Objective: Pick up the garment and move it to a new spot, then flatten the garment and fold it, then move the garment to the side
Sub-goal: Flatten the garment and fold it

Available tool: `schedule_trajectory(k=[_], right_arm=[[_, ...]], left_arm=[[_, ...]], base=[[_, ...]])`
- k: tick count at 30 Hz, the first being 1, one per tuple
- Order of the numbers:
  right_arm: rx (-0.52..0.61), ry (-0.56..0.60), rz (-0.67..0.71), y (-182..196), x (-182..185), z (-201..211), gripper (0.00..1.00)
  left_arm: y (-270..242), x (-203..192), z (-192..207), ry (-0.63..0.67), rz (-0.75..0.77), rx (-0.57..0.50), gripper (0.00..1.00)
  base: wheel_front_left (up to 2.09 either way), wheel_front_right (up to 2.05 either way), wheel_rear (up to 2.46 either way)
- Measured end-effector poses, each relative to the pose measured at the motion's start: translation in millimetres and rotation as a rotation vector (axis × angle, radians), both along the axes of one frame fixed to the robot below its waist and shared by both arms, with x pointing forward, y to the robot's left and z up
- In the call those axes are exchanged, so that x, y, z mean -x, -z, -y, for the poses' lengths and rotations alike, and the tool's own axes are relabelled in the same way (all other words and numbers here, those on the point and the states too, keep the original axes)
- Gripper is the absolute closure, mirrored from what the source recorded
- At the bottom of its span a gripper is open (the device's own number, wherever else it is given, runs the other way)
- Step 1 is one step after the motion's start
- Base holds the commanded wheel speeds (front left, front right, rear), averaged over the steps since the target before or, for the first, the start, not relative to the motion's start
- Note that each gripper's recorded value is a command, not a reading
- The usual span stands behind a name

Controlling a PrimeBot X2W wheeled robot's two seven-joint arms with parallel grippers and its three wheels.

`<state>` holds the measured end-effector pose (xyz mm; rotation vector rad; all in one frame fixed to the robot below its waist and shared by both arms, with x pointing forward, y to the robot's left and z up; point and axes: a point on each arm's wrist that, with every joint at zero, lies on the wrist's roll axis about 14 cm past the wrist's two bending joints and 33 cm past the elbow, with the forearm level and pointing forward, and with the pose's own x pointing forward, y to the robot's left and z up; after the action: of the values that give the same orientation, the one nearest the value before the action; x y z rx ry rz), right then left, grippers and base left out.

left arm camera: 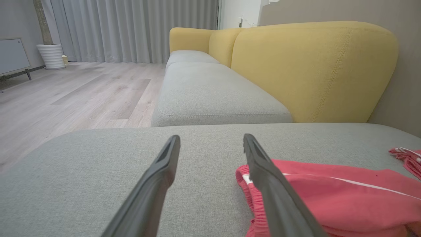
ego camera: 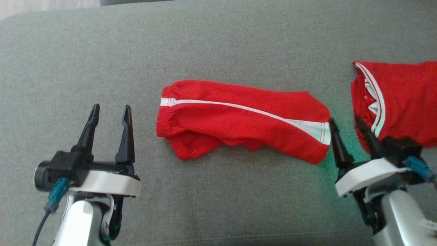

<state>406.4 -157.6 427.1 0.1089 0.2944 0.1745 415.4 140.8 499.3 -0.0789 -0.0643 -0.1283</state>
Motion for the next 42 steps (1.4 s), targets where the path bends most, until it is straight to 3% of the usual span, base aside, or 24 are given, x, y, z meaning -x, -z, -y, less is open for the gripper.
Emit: schedule_trajectory(k=[11, 20, 36, 42], right_arm=[[0.056, -0.038, 0.278, -90, -4, -13, 0.00], [0.038, -0.034, 0.221, -81, 26, -18, 0.00], [0.023, -0.032, 0.209, -80, 28, -22, 0.00], [0.019, -0.037, 0.189, -73, 24, -24, 0.00]], left_arm=[[-3, 18, -1, -0.003, -0.001, -0.010, 0.00], [0, 33, -1, -0.004, -0.015, -0.011, 0.00], [5, 34, 6, 0.012, -0.032, -0.015, 0.00], [21, 26, 34, 0.125, -0.102, -0.031, 0.00]], base=[[0.00, 0.00, 0.00], [0.00, 0.00, 0.00], [0.00, 0.00, 0.00], [0.00, 0.00, 0.00]])
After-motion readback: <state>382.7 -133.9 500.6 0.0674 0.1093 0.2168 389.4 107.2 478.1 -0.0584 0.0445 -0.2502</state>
